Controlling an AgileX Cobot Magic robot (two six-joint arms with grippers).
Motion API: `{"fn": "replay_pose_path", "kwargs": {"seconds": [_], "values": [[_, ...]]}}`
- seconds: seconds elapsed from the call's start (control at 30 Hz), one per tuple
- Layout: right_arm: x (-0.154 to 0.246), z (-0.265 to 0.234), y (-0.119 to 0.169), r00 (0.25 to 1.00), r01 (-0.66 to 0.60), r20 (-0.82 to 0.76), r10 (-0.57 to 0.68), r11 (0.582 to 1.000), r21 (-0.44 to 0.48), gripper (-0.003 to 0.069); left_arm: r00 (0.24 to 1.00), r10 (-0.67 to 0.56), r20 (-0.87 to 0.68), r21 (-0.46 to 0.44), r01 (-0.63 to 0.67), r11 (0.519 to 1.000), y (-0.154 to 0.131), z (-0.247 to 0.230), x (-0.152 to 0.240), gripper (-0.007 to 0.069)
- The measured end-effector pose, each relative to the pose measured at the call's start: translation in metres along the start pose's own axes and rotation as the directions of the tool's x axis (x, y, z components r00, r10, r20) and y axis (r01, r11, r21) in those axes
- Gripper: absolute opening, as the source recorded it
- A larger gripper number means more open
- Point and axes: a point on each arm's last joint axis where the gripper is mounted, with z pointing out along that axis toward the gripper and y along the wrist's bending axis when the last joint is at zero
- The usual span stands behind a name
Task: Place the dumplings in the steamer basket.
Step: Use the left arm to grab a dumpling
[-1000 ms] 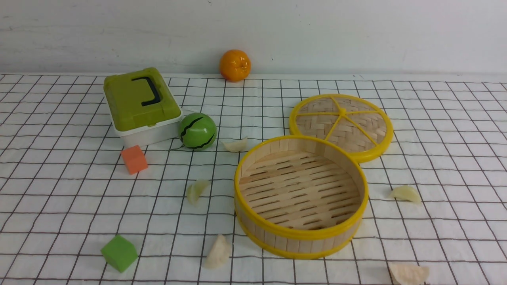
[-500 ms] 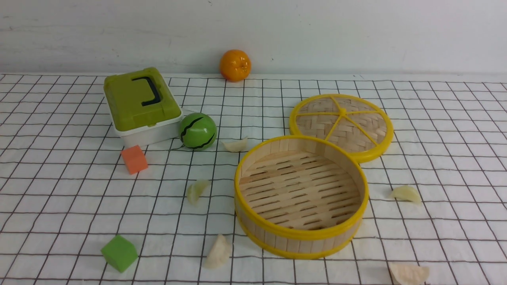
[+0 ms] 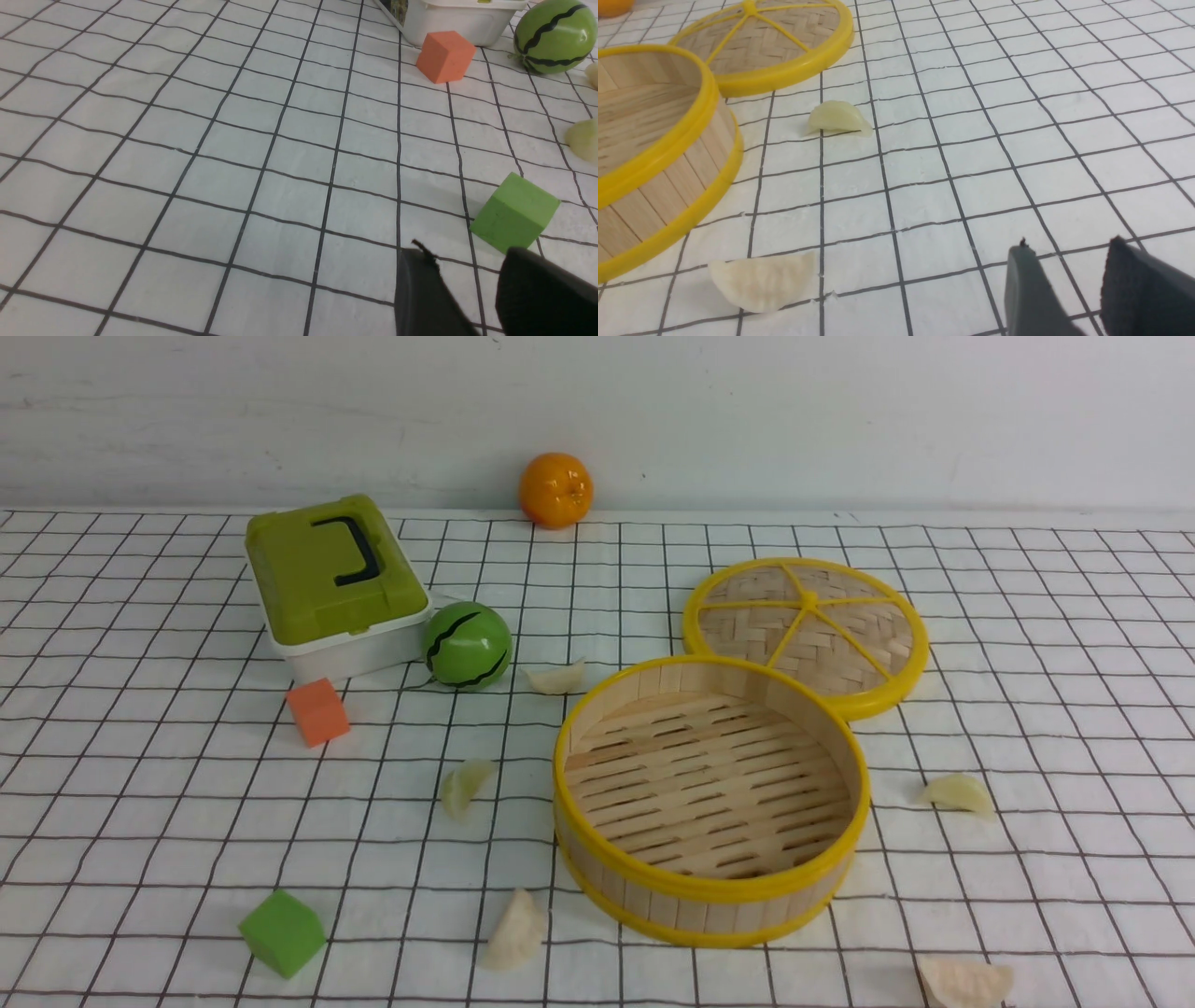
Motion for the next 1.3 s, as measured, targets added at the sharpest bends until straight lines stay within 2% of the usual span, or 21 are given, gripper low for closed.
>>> {"fn": "replay_pose_path", "kwargs": {"seconds": [0.33,0.47,0.6,0.67,0.7,0.73,0.77,0.8,0.83,0.87,0.9,0.93,0.97,1.03,1.07,1.1,1.17,1.2,1.23,1.27,1.3], "values": [[0.000,0.000,0.000,1.000,-0.004,0.000,0.004,1.000,-0.002,0.0240,0.995,0.098,0.009,-0.037,-0.098,0.995,0.003,0.000,-0.001,0.0239],[0.000,0.000,0.000,1.000,0.003,0.000,-0.003,1.000,0.001,0.0240,0.994,0.097,0.040,-0.029,-0.096,0.995,0.002,0.000,-0.004,0.0239],[0.000,0.000,0.000,1.000,0.007,0.000,-0.007,1.000,0.002,0.0240,0.993,-0.017,0.119,0.032,0.013,0.999,-0.003,-0.001,-0.011,0.0239],[0.000,0.000,0.000,1.000,0.008,0.000,-0.008,1.000,0.003,0.0240,0.967,-0.203,0.153,0.103,0.189,0.977,-0.006,-0.002,-0.015,0.0239],[0.000,0.000,0.000,1.000,0.008,0.000,-0.008,1.000,0.003,0.0240,0.965,-0.208,0.157,0.105,0.193,0.976,-0.006,-0.002,-0.016,0.0239],[0.000,0.000,0.000,1.000,0.010,0.001,-0.010,1.000,0.004,0.0240,0.902,-0.403,0.157,0.169,0.377,0.911,-0.008,-0.002,-0.019,0.0239],[0.000,0.000,0.000,1.000,0.010,0.001,-0.010,1.000,0.004,0.0240,0.889,-0.429,0.159,0.179,0.401,0.898,-0.009,-0.003,-0.020,0.0239],[0.000,0.000,0.000,1.000,0.010,0.001,-0.010,1.000,0.004,0.0240,0.835,-0.532,0.144,0.210,0.499,0.841,-0.009,-0.003,-0.021,0.0239],[0.000,0.000,0.000,1.000,0.007,0.000,-0.007,1.000,0.002,0.0240,0.684,-0.723,0.103,0.267,0.681,0.682,-0.010,-0.004,-0.024,0.0239],[0.000,0.000,0.000,1.000,-0.002,0.000,0.002,1.000,-0.001,0.0240,0.535,-0.844,0.052,0.299,0.798,0.524,-0.011,-0.004,-0.025,0.0239],[0.000,0.000,0.001,1.000,-0.019,-0.001,0.019,1.000,-0.007,0.0240,0.430,-0.903,0.016,0.312,0.856,0.413,-0.011,-0.005,-0.026,0.0239],[0.000,0.000,0.001,1.000,-0.019,-0.001,0.019,1.000,-0.007,0.0240,0.430,-0.903,0.016,0.312,0.856,0.413,-0.011,-0.005,-0.026,0.0239],[0.000,0.000,0.002,0.997,-0.075,-0.005,0.075,0.997,-0.025,0.0240,0.302,-0.953,-0.028,0.321,0.906,0.278,-0.011,-0.005,-0.027,0.0239],[0.001,0.000,0.005,0.984,-0.178,-0.016,0.177,0.983,-0.052,0.0240,0.190,-0.980,-0.064,0.325,0.932,0.160,-0.011,-0.005,-0.028,0.0239],[0.001,0.000,0.007,0.966,-0.259,-0.030,0.257,0.963,-0.072,0.0240,0.154,-0.985,-0.073,0.328,0.937,0.123,-0.011,-0.005,-0.029,0.0239],[0.001,-0.001,0.010,0.938,-0.346,-0.047,0.343,0.933,-0.094,0.0240,0.139,-0.987,-0.077,0.329,0.938,0.106,-0.011,-0.005,-0.029,0.0239],[0.002,-0.001,0.015,0.835,-0.550,-0.104,0.540,0.825,-0.132,0.0240,0.127,-0.989,-0.081,0.330,0.939,0.093,-0.011,-0.005,-0.029,0.0239],[0.001,-0.001,0.016,0.814,-0.581,-0.114,0.569,0.802,-0.139,0.0240,0.124,-0.989,-0.082,0.330,0.940,0.091,-0.011,-0.005,-0.029,0.0239],[0.002,-0.002,0.019,0.749,-0.663,-0.145,0.647,0.734,-0.150,0.0240,0.117,-0.989,-0.085,0.329,0.941,0.083,-0.011,-0.005,-0.029,0.0239],[0.001,-0.002,0.022,0.651,-0.759,-0.185,0.736,0.630,-0.163,0.0240,0.102,-0.990,-0.099,0.323,0.944,0.065,-0.011,-0.005,-0.029,0.0239],[0.001,-0.002,0.023,0.609,-0.793,-0.200,0.767,0.586,-0.168,0.0240,0.093,-0.989,-0.112,0.316,0.947,0.053,-0.012,-0.005,-0.028,0.0239]]}}
